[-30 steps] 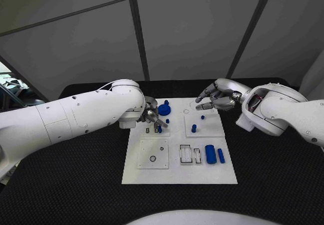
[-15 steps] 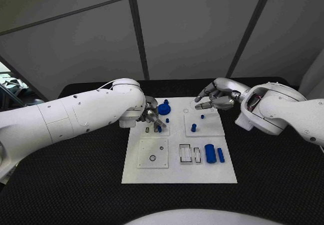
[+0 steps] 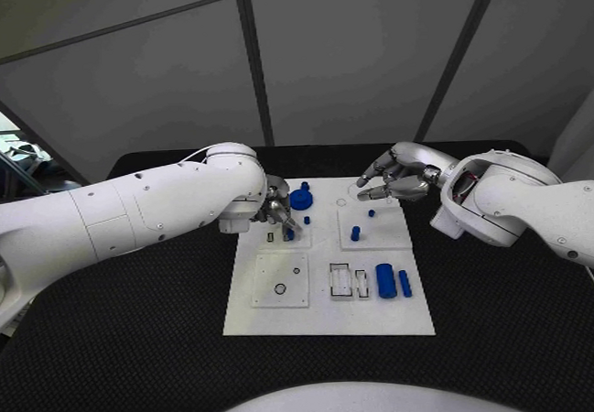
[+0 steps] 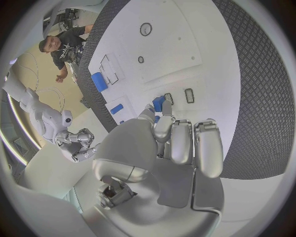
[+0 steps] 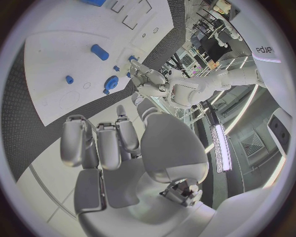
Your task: Assemble the parts on the task board
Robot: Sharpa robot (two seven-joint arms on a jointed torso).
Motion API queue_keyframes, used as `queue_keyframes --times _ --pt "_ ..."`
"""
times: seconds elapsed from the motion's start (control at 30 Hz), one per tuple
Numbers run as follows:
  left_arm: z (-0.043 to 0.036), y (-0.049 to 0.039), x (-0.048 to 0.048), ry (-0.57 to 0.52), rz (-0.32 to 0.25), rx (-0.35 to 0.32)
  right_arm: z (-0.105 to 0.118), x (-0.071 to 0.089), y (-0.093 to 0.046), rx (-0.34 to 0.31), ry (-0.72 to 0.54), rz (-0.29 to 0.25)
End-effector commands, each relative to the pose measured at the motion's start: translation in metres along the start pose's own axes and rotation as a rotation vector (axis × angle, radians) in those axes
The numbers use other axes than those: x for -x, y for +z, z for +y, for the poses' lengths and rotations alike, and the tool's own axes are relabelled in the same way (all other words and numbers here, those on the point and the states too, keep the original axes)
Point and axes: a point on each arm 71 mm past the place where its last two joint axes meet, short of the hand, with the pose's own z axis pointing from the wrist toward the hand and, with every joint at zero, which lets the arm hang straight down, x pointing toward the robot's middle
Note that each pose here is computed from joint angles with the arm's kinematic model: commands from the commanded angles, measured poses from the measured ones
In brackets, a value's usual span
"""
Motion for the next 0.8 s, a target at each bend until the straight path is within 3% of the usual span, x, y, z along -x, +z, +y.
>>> queue_keyframes --times 0.03,0.8 --pt "-0.0009 -0.0001 0.0002 0.0 0.011 -0.004 0.0016 0.0005 0.0004 0.008 -0.006 0.005" --pt "-0.0008 -0.0008 -0.0013 -0.067 0.032 -0.041 0.0014 0.0002 0.0016 0.007 -0.007 0.009"
